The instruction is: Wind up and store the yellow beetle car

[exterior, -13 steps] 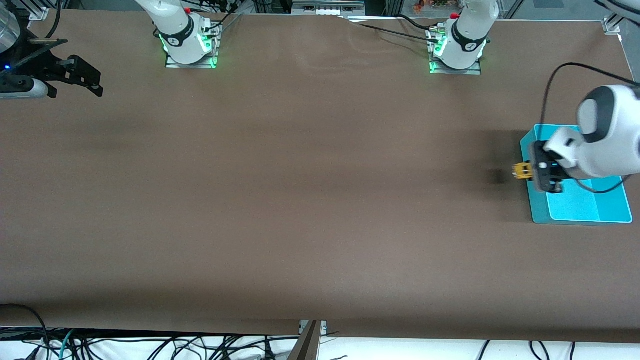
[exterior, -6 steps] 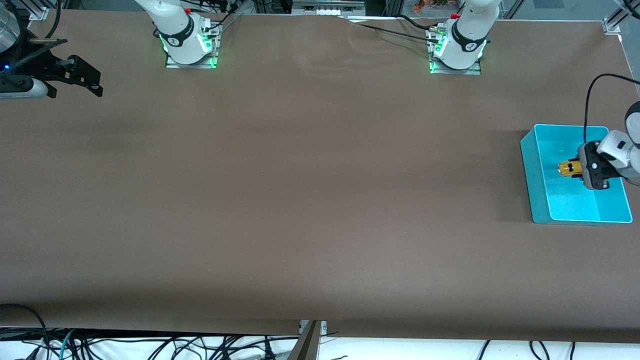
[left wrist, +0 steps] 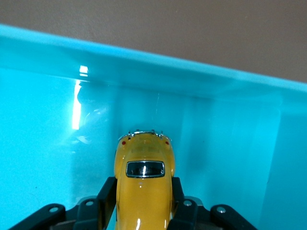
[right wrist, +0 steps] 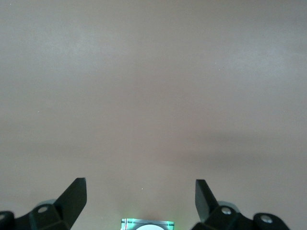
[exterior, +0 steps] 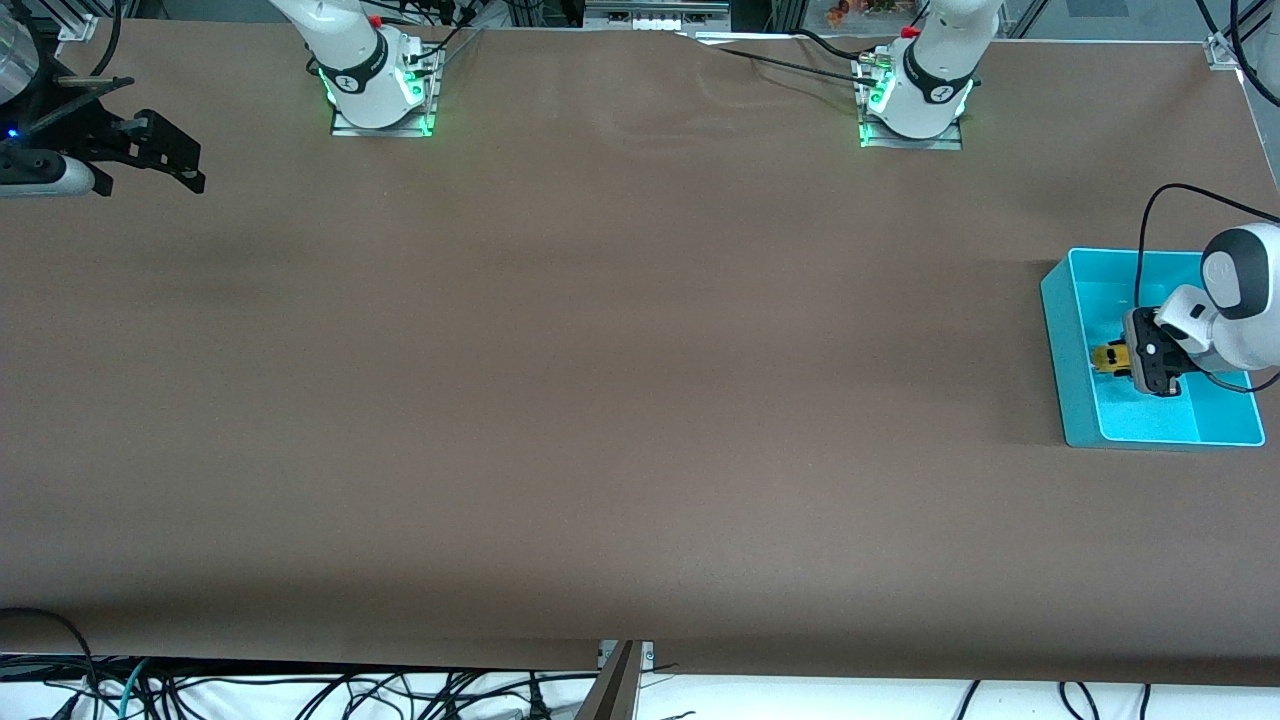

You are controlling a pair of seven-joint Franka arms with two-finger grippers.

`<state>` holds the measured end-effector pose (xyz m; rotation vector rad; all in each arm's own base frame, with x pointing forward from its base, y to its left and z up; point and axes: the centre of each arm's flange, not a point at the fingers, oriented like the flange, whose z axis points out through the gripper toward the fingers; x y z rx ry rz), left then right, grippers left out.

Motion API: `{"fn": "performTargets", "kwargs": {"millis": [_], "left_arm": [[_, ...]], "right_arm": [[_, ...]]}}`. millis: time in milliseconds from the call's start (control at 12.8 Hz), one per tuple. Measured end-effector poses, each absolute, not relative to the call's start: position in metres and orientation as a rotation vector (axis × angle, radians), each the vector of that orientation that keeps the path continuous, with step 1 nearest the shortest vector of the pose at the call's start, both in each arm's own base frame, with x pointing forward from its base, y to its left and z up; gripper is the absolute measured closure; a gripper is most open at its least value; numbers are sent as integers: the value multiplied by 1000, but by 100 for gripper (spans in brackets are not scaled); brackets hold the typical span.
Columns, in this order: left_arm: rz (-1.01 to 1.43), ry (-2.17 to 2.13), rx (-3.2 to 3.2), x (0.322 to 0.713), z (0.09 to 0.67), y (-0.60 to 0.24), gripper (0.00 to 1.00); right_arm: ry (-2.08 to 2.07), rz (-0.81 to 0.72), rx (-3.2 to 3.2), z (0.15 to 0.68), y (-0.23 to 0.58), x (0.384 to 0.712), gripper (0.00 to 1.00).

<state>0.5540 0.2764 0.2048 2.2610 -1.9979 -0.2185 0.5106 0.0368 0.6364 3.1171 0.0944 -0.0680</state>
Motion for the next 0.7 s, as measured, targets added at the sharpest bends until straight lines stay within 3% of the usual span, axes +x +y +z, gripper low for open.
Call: {"fn": "performTargets", "kwargs": {"millis": [78, 389, 700], "left_arm": [[-213, -2006, 2258, 553, 205, 279, 44], [-197, -2041, 2280, 561, 228, 282, 2], [-270, -1942, 2324, 576, 328, 272, 0]], "right_arm": [[94, -68, 3117, 636, 37, 511, 0], [93, -68, 3117, 636, 37, 511, 0], [93, -68, 3117, 636, 37, 511, 0]]}}
